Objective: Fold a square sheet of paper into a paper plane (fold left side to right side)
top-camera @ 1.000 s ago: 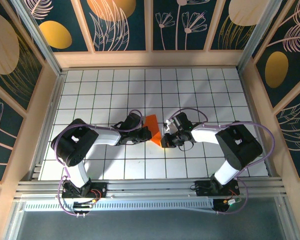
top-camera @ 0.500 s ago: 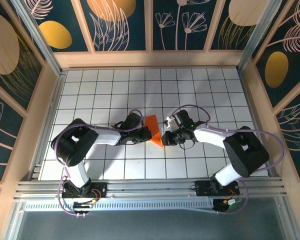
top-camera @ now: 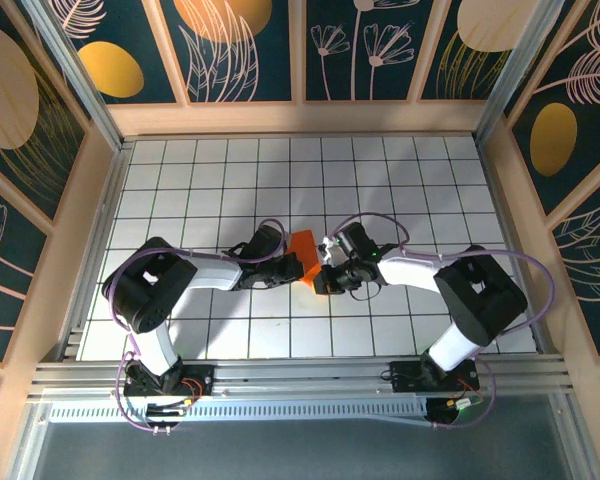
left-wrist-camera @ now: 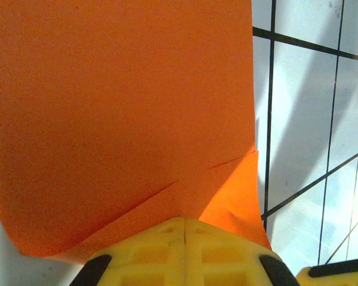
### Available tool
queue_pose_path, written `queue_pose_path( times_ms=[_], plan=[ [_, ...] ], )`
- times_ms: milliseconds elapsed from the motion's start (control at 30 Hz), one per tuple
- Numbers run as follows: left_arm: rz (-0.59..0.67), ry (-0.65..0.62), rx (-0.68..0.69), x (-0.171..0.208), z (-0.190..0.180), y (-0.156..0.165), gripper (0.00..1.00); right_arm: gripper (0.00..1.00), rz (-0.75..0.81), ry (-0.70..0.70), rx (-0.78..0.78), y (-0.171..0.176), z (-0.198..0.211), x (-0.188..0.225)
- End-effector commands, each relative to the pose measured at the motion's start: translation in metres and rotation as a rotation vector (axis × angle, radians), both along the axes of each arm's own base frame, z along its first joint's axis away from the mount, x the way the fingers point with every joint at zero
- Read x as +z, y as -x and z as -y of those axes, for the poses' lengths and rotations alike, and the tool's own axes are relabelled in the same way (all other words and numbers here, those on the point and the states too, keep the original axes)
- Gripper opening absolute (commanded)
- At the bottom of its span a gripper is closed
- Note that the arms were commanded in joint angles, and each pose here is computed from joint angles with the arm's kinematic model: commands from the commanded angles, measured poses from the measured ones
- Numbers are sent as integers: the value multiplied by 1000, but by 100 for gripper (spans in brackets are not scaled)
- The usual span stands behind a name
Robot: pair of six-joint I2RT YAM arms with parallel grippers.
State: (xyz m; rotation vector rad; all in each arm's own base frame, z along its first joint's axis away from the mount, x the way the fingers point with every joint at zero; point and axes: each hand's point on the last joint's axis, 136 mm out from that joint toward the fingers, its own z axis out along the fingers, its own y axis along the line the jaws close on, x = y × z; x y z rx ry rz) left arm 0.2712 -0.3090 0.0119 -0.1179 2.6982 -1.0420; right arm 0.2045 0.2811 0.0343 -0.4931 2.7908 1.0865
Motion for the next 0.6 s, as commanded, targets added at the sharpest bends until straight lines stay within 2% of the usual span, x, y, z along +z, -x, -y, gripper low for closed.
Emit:
queue_pose_path(
  times_ms=[0,567],
  plan=[
    [-88,-165,39,-43,-31,15,0,0,11,7,-20,-8,-5,-1],
    [-87,-168,39,-43,-32,15,0,0,-66,78,-83,-4,16,-22]
  ],
)
